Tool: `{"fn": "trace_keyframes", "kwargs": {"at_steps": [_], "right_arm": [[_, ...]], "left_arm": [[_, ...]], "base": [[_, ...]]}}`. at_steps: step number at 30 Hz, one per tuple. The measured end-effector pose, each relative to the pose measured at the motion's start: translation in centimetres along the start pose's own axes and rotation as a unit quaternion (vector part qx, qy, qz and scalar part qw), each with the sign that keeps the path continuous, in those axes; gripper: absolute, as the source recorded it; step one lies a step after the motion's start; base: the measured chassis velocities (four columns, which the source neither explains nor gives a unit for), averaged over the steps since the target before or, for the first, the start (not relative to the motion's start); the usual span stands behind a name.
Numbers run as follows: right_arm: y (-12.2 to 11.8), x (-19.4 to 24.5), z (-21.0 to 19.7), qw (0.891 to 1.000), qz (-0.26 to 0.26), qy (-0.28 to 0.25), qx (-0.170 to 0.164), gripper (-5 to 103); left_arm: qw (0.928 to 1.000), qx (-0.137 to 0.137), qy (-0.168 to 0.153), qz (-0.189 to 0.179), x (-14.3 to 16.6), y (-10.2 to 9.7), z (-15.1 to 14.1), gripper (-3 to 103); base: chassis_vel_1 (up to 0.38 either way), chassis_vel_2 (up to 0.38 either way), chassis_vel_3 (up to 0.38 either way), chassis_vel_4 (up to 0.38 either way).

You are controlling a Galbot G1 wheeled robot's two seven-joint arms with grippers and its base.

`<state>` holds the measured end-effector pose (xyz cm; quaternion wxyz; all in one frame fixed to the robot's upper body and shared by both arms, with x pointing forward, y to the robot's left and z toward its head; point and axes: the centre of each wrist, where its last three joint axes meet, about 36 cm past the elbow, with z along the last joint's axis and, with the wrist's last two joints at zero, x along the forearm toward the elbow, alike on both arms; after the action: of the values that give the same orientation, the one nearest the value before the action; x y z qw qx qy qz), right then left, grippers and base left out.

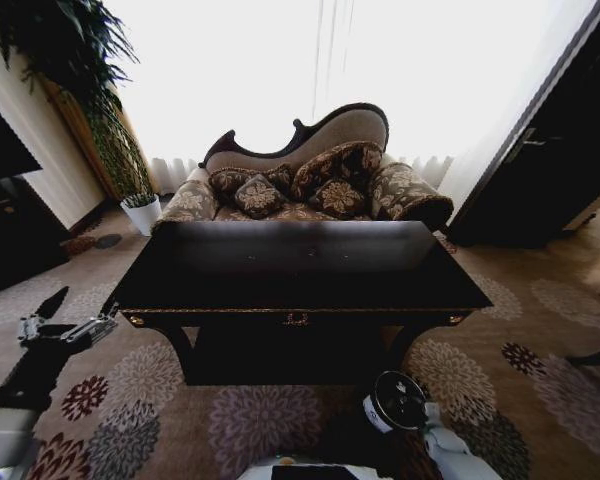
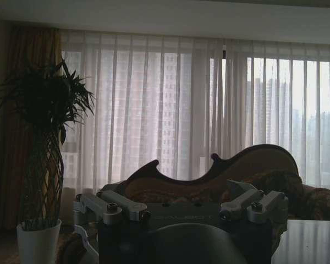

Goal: Move to the front of the table and place the trash on the table into the trash bin.

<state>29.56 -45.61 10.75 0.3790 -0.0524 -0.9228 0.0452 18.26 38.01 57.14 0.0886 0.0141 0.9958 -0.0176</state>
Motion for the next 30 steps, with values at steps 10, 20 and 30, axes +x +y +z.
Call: {"fn": "trace_keyframes", "kwargs": {"at_steps": [10,20,30], "right_arm": [[1.4,0.4,0.4,1.000,-0.013,0.000,-0.007,66],[1.8,0.8,0.6,1.000,-0.018,-0.002,-0.010,99],[0.3,0.9,1.2,0.997,-0.045,-0.015,0.059,100]], "left_arm": [[1.0000,0.007,-0.002,0.001,-0.2,0.0,0.4,100],[1.0000,0.007,-0.001,0.002,-0.2,-0.1,0.4,100],[1.0000,0.007,-0.002,0.004,-0.3,-0.2,0.5,100]], "base": [[0.000,0.000,0.000,0.000],[0.000,0.000,0.000,0.000],[0.000,0.000,0.000,0.000]]}}
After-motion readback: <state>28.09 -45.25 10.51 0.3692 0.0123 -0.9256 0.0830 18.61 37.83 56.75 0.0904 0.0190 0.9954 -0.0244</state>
